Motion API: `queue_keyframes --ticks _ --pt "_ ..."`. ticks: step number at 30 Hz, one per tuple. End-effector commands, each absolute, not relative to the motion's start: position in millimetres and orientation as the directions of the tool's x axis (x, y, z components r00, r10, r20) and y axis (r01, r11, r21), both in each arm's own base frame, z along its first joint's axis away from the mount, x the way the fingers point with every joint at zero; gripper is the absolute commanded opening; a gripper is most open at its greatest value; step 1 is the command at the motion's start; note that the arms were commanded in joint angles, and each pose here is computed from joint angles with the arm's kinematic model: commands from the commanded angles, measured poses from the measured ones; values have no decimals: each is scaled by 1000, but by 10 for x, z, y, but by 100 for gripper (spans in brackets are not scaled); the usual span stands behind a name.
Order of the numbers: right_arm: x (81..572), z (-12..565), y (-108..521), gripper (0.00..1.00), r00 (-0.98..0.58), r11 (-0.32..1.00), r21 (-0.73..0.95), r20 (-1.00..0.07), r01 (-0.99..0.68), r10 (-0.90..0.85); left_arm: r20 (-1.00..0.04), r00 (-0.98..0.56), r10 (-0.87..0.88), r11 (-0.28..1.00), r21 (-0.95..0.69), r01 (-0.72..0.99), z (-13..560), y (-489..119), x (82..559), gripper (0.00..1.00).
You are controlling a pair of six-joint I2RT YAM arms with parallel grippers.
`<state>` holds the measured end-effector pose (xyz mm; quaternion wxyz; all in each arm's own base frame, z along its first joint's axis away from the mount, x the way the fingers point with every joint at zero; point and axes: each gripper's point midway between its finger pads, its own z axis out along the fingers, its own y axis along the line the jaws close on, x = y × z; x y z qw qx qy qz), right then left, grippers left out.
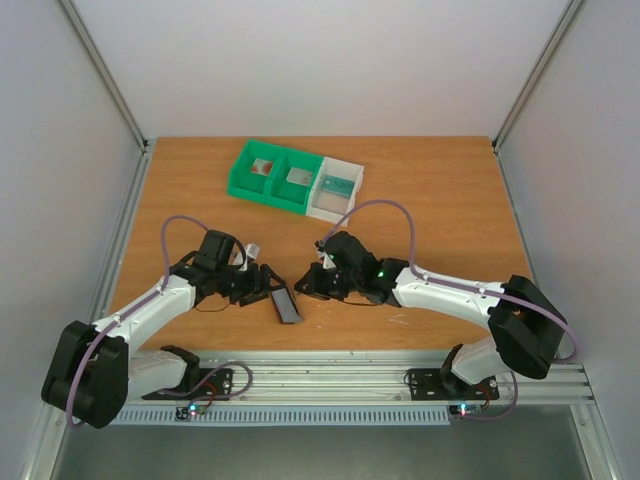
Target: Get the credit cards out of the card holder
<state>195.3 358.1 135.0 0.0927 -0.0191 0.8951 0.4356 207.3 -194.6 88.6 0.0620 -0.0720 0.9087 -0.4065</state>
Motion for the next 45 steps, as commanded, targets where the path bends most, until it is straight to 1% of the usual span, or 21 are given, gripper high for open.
queue_keyframes --ticks 1,6,12,17,20,24,26,28,31,33,37,42,45 --pt "1933 1335 3474 1 -976 647 754 -206 -115 66 -51 -982 -180 671 -737 -85 810 -1920 2032 64" --pt "1949 1198 3278 1 -972 727 681 -218 -89 85 -53 -982 -183 681 -727 -87 764 -1901 2034 55" --pt "1931 1013 3117 1 -972 773 631 -216 -64 97 -48 -982 -183 680 -727 -91 728 -1906 2037 45" --pt "1942 824 2905 1 -967 836 547 -233 -39 108 -41 -983 -182 685 -722 -97 679 -1903 2038 39" --pt "1966 752 2849 2 -958 838 543 -262 -50 113 -37 -984 -175 679 -728 -93 661 -1916 2027 36" --pt "1952 626 2779 5 -960 855 517 -258 -41 110 -35 -985 -169 663 -743 -87 677 -1944 2022 28" --pt "1945 605 2760 9 -963 865 501 -250 -35 105 -35 -985 -169 662 -745 -87 682 -1946 2021 24" --pt "1940 645 2751 14 -964 871 490 -249 -39 96 -39 -985 -169 661 -745 -84 690 -1948 2030 21" --pt "1947 807 2757 24 -960 868 491 -270 -69 76 -38 -985 -169 662 -745 -84 685 -1952 2039 19" --pt "1950 961 2772 29 -955 861 500 -289 -95 63 -33 -985 -168 662 -744 -88 669 -1954 2038 17" --pt "1924 1248 2864 33 -952 830 540 -303 -142 34 -29 -986 -165 659 -747 -88 670 -1960 2030 11" --pt "1817 1522 3228 34 -953 754 622 -302 -213 -20 -42 -984 -170 651 -755 -81 730 -1967 2046 1" --pt "1762 1589 3466 34 -953 714 658 -301 -241 -45 -40 -984 -176 651 -754 -86 728 -1961 2043 0"
